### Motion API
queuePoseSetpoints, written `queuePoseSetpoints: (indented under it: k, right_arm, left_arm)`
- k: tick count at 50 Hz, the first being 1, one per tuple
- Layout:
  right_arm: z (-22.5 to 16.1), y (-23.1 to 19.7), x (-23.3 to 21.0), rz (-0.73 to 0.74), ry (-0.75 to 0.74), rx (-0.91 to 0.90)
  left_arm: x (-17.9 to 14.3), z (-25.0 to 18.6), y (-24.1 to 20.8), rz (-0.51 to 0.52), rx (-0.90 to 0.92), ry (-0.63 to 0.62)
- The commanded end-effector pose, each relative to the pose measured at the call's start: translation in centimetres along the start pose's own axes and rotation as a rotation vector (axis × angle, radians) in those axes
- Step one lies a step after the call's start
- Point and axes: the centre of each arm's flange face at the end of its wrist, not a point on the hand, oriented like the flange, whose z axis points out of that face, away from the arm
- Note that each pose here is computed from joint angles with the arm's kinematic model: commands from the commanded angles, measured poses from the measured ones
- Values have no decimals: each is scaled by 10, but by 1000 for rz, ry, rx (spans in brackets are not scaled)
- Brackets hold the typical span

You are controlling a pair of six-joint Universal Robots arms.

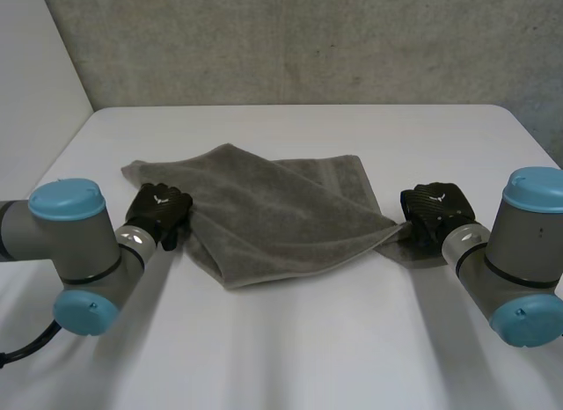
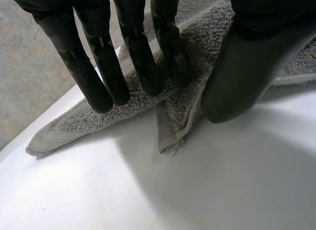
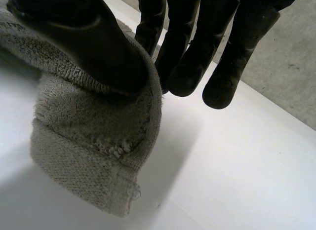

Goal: Fold the towel.

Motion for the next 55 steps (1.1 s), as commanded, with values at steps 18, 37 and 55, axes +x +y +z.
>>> queuePoseSetpoints:
  k: [18,37,55]
  right_arm:
    - [-5,-35,14,-8,39,92]
    - [-115,-215,63,-276,36,267]
    - [-44,-157,27,-654,-131,6]
  left_arm:
    - [-20,-11,-40,-16,94,-54]
    - [-102,-144,-186,-166,374,-209]
    - [-91,-67,-121,-35,-17,-94]
